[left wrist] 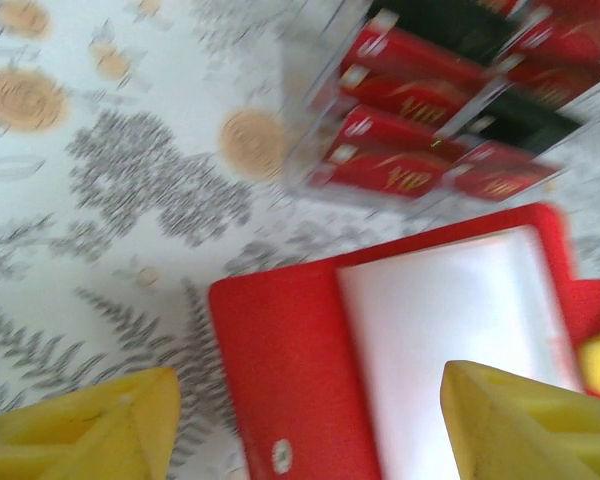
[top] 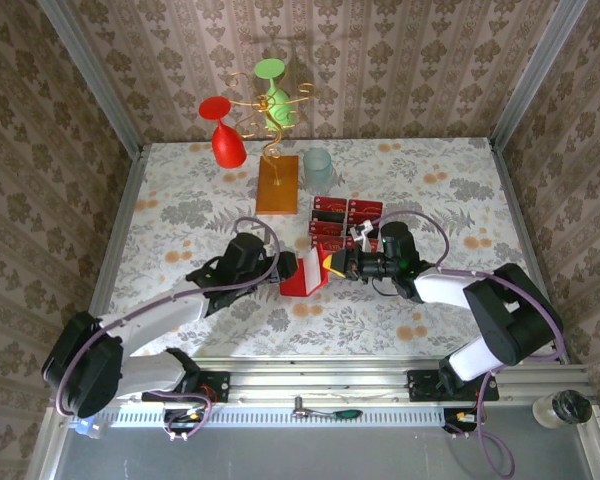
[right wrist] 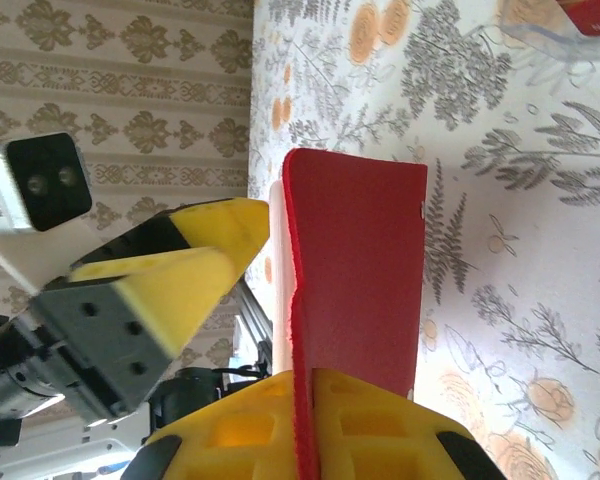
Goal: Put the credit cards into the card holder
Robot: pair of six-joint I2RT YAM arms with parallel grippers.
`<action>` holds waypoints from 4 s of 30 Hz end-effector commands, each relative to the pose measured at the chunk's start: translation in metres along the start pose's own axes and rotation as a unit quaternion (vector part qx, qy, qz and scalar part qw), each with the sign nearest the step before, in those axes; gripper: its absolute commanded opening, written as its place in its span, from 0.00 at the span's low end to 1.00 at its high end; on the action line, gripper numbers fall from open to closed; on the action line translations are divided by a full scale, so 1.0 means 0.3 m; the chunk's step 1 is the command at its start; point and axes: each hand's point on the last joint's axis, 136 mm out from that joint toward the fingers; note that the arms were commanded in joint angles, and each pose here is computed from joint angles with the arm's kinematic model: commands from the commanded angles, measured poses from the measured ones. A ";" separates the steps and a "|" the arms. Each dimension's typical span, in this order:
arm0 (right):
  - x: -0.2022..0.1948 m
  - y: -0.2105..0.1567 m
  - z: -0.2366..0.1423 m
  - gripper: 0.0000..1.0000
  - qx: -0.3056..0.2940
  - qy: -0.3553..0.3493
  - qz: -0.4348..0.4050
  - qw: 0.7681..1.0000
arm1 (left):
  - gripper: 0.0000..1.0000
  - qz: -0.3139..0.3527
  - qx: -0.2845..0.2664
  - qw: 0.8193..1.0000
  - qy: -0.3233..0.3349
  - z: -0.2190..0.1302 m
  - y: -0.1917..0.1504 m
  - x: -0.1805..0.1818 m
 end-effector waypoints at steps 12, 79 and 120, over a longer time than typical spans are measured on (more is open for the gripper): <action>-0.122 -0.009 -0.012 0.00 -0.017 -0.018 0.006 1.000 | 0.69 0.121 0.124 0.976 0.129 0.077 -0.187 0.095; -0.239 -0.020 -0.085 0.00 -0.035 -0.203 -0.062 0.977 | 0.66 0.110 0.128 0.967 0.191 0.067 -0.266 0.191; -0.261 -0.086 0.322 0.00 0.062 -0.242 -0.085 0.964 | 0.70 0.098 0.092 0.978 0.158 0.047 -0.200 0.102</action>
Point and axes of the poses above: each hand's point on the last joint's axis, 136 mm out from that joint toward the fingers, its own z axis out along the fingers, its own x axis along the line the jaws close on, y = z × x, and after that the axes turned 15 degrees about z, right-handed
